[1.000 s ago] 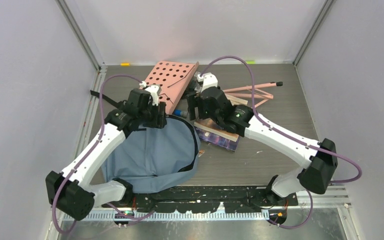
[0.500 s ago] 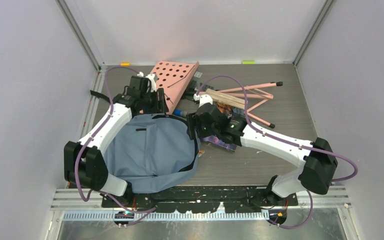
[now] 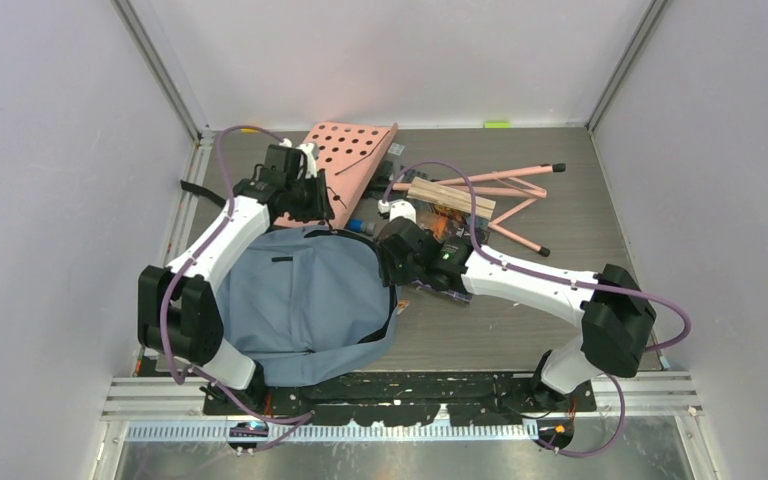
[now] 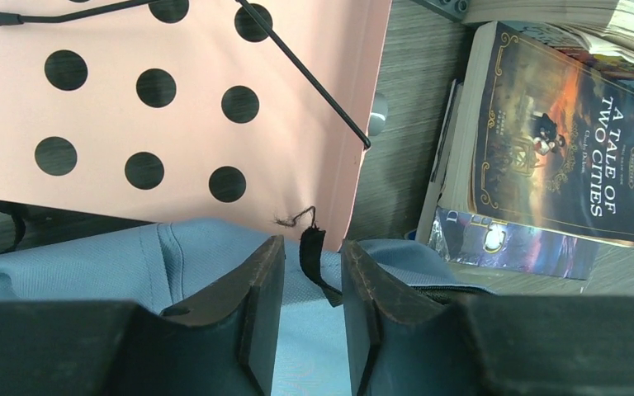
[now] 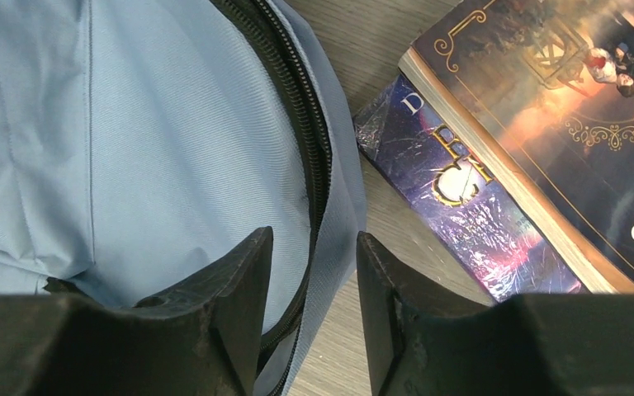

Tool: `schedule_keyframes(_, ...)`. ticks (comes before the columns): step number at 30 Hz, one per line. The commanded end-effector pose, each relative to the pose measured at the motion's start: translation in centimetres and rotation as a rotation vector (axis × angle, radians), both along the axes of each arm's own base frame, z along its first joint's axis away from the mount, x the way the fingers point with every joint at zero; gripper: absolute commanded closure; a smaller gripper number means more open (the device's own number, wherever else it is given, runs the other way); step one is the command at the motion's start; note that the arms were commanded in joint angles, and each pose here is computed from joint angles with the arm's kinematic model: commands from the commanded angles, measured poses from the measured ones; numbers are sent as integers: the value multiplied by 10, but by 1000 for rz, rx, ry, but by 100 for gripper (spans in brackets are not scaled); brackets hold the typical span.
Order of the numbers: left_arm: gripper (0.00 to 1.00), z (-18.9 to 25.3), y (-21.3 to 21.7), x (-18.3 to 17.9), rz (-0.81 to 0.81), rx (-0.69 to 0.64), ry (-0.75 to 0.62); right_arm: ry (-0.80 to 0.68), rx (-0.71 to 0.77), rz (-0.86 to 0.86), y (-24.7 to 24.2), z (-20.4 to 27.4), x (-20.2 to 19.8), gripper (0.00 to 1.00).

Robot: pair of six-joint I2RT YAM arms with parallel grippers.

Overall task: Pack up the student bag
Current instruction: Unzip the student bag at the center of the board.

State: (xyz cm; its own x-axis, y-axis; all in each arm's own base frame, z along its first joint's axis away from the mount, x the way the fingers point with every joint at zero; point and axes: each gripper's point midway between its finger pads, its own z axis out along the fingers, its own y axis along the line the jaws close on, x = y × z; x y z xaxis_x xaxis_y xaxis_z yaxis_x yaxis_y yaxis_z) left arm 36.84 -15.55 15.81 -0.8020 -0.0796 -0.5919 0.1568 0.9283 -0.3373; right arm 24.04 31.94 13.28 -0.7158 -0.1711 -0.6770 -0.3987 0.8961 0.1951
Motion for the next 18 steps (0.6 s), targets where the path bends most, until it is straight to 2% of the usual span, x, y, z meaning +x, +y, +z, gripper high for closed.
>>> schedule_keyframes(1, 71, 3, -3, 9, -20, -11, -25, -37, 9, -32, 5, 11, 8, 54)
schedule_keyframes(5, 81, -1, -4, 8, -24, -18, -12, -41, -1, -53, 3, 9, 11, 60)
schedule_keyframes(10, 100, 0, -5, 7, -26, -25, -10, -42, -18, -63, 2, 4, 12, 71)
schedule_keyframes(13, 100, 2, -4, 6, -23, -29, -21, -44, -27, -67, 2, 1, 14, 72)
schedule_keyframes(18, 100, 6, -3, 4, -23, -36, -33, -66, -37, -33, 12, 2, 21, 65)
